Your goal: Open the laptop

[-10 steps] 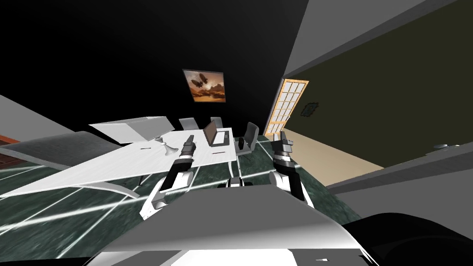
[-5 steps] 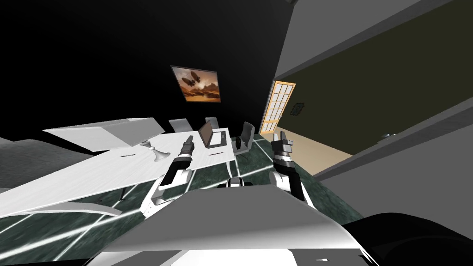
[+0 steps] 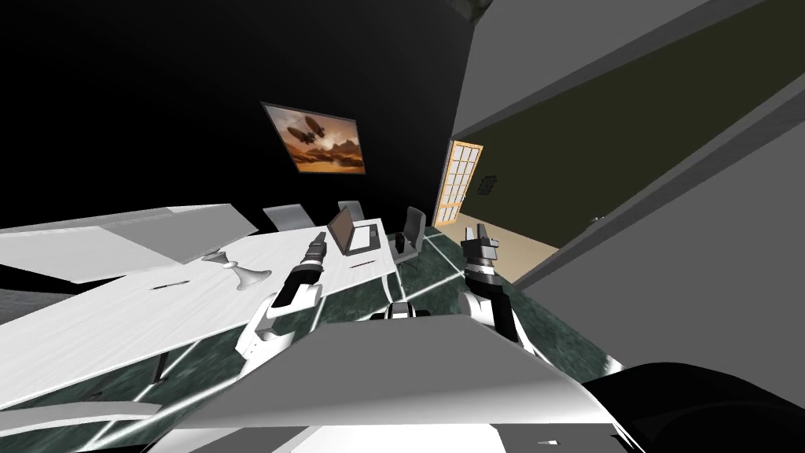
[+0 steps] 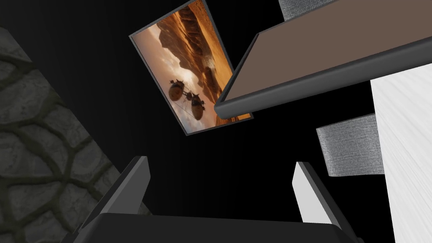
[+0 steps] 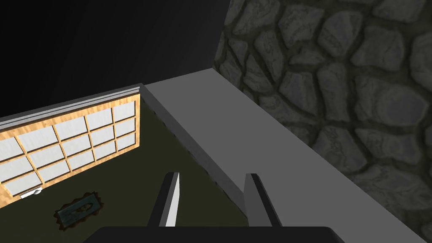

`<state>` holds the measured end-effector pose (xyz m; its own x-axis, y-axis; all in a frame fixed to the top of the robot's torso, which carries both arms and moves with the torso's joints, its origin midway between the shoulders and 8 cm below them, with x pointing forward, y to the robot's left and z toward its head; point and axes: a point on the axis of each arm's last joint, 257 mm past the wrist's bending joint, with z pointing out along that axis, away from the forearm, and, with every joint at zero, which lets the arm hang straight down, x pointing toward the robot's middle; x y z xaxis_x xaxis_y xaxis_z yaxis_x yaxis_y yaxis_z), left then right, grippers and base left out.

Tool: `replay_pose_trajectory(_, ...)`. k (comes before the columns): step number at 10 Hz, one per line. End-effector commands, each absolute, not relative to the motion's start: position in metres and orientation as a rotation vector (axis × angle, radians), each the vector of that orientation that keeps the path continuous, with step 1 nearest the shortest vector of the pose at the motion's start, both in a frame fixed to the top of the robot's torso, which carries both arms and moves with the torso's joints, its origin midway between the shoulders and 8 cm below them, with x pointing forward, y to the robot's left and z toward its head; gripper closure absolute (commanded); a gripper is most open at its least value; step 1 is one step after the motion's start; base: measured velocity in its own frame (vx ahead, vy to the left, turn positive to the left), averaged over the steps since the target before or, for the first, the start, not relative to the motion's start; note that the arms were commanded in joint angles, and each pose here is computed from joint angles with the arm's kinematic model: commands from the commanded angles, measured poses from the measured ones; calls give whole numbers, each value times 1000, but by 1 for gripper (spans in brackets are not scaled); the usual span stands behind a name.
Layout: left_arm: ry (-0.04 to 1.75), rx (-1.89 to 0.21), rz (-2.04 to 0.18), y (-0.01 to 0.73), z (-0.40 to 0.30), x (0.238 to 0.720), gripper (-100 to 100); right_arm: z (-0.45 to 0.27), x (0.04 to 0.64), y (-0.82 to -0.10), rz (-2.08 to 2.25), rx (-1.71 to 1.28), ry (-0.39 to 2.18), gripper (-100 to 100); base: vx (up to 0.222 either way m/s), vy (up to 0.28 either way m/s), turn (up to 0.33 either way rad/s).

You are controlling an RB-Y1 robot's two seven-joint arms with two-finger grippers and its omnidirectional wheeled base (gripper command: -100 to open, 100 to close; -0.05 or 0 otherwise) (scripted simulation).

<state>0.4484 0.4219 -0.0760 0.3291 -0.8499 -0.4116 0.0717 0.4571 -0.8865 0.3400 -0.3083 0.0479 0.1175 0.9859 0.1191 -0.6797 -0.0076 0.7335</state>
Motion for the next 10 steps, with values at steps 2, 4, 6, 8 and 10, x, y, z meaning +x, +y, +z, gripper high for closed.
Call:
replay_pose_trajectory(2,1095,-943,-647,447,-82,454,-100,48,340,-308,1409,762,512,0,-14,19,-176)
replay_pose_trajectory(4,1112,-966,-587,469,-84,457,-100,48,340,-308,1409,762,512,0,-21,36,-233)
replay_pose_trajectory(6,1121,-983,-555,480,-85,458,-100,48,340,-308,1409,762,512,0,-23,36,-148)
replay_pose_trajectory(8,1130,-1012,-498,501,-86,458,-100,48,340,-308,1409,762,512,0,-19,18,-179)
replay_pose_trajectory(10,1133,-1042,-451,519,-87,458,-100,48,340,-308,1409,762,512,0,-24,26,-175)
